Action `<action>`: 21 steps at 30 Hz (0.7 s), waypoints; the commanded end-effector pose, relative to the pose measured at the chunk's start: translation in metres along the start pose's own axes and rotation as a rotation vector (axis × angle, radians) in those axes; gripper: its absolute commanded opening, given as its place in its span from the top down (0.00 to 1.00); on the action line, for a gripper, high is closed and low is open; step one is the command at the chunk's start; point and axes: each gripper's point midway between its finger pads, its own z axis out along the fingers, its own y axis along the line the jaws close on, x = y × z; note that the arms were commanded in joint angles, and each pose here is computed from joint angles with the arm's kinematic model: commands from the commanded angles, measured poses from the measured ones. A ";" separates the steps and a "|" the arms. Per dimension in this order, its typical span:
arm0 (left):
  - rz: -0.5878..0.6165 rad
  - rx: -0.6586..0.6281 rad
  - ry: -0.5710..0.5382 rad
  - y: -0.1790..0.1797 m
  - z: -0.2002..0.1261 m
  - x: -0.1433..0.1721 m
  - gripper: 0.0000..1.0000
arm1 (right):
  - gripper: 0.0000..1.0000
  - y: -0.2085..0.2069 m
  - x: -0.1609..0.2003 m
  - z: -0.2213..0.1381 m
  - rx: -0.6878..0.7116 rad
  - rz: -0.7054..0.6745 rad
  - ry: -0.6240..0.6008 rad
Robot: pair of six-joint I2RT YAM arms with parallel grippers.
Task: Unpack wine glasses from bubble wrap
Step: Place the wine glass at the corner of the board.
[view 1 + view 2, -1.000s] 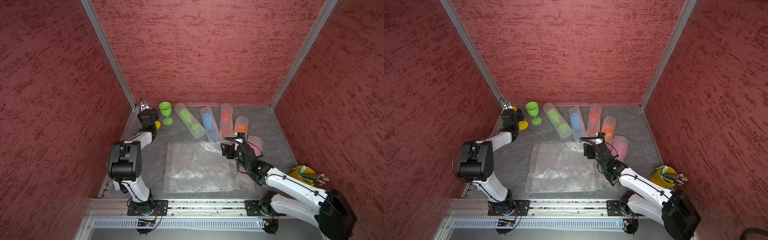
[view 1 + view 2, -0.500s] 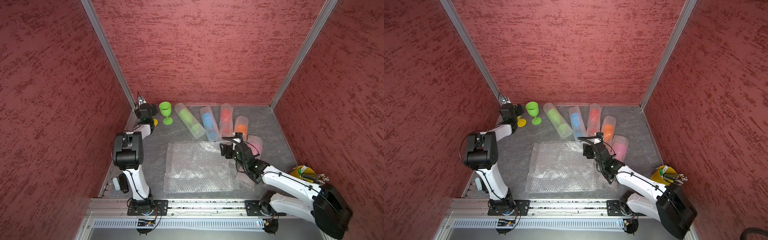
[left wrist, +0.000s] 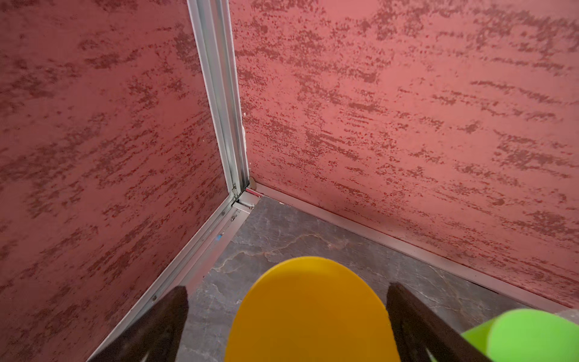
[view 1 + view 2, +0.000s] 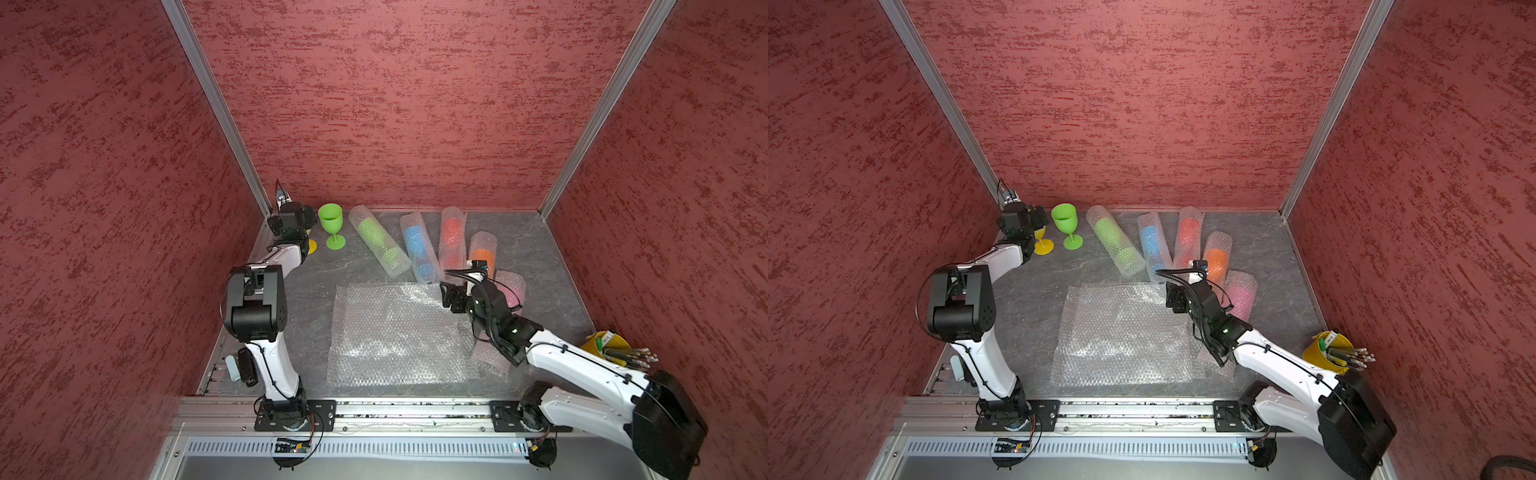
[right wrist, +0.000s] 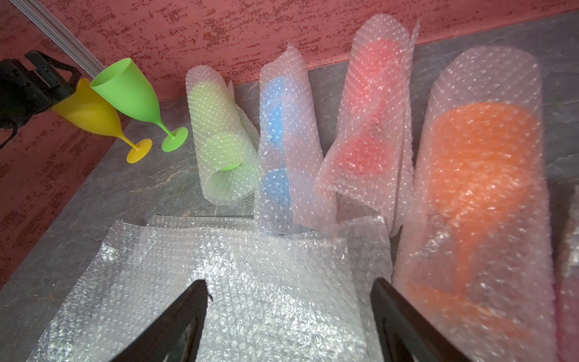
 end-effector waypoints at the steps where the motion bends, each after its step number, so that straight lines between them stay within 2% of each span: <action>1: -0.139 -0.054 -0.125 0.018 -0.048 -0.070 0.00 | 0.15 0.002 -0.032 -0.011 0.028 0.003 -0.065; 5: -0.244 -0.131 -0.132 0.034 -0.097 -0.108 0.00 | 0.15 -0.006 -0.045 -0.016 0.108 0.022 -0.061; 8: -0.294 -0.088 -0.110 0.021 -0.146 -0.115 0.00 | 0.18 -0.021 -0.046 -0.022 0.193 0.071 -0.048; 10: -0.330 0.021 -0.074 -0.005 -0.181 -0.101 0.02 | 0.19 -0.032 -0.041 -0.028 0.222 0.115 -0.062; 13: -0.352 0.233 0.015 -0.056 -0.235 -0.068 0.06 | 0.12 -0.061 -0.030 -0.038 0.328 0.178 -0.045; 16: -0.255 0.392 0.143 -0.099 -0.283 -0.033 0.06 | 0.02 -0.095 -0.018 -0.046 0.447 0.212 -0.014; 18: -0.192 0.494 0.263 -0.120 -0.310 -0.008 0.04 | 0.01 -0.119 -0.008 -0.049 0.521 0.248 0.009; 21: -0.065 0.592 0.381 -0.136 -0.342 0.020 0.00 | 0.01 -0.143 0.010 -0.048 0.550 0.322 0.050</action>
